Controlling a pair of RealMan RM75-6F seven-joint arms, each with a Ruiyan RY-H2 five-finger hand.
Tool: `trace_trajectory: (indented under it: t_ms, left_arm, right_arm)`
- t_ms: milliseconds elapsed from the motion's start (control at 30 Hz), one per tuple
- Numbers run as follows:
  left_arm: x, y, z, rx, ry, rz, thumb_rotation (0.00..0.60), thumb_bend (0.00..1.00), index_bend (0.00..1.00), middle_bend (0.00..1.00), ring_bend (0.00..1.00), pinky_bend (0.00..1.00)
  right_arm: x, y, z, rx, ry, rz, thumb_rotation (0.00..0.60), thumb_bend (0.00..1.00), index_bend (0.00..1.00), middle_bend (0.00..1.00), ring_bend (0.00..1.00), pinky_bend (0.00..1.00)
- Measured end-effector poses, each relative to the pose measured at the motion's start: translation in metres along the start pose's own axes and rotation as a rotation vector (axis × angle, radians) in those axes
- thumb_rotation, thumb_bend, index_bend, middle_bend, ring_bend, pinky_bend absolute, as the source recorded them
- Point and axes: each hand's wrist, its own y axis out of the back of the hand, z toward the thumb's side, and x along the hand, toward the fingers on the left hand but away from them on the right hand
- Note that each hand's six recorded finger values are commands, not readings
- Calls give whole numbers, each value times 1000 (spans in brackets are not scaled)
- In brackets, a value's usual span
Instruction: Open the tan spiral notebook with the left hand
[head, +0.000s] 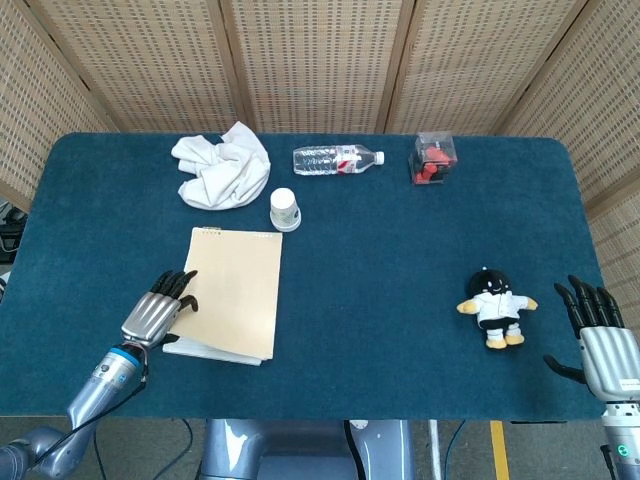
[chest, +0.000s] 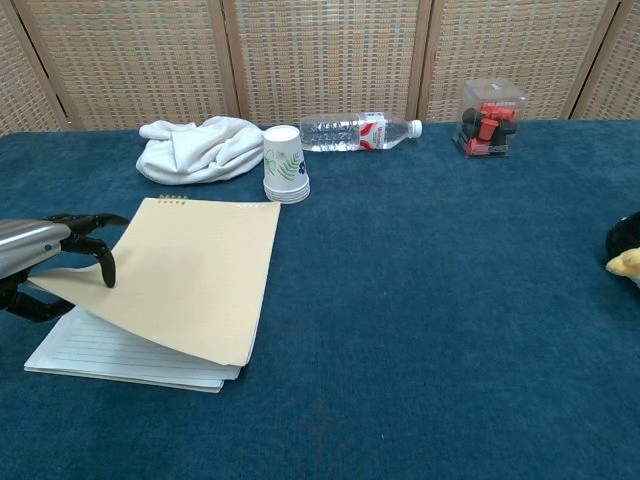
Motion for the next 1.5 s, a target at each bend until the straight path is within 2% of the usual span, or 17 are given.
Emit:
trace_trajectory:
  t_ms: [67,133,200,300,433,667,1067,1500]
  left_arm:
    - [0,0,-1,-1,-3,5,600,579,478,227,125,29]
    - [1,-1,-1,-2,-9,8,600,585,557,341,225,148]
    - [2,-1,-1,-5,-15,14,600,609,624,414,284,263]
    - [2,-1,0,-16,-27,23,600,638,713,494,344,385]
    - [2,-1,1,-40,-44,31,600,650,785,560,402,464]
    - [-11,8,2,-65,-102,68,600,655,803,573,410,479]
    - [-67,16,-4,-87,-230,58,600,654,820,587,423,491]
    - [-137,31,-18,-255,-289,-69,600,668,828,593,430,498]
  right_arm:
    - [0,0,0,1,1,2,600,0,0,0,0,0]
    - [0,-1,0,1,0,2,600,0,0,0,0,0]
    - [0,0,0,0,0,2,600,0,0,0,0,0]
    - [0,0,0,-1,-1,3,600,0,0,0,0,0]
    - [0,-1,0,0,-1,5,600,0,0,0,0,0]
    - [0,-1,1,1,2,6,600,0,0,0,0,0]
    - [2,-2,2,2,6,5,600,0,0,0,0,0]
    - [2,-5,5,13,11,13,600,0,0,0,0,0]
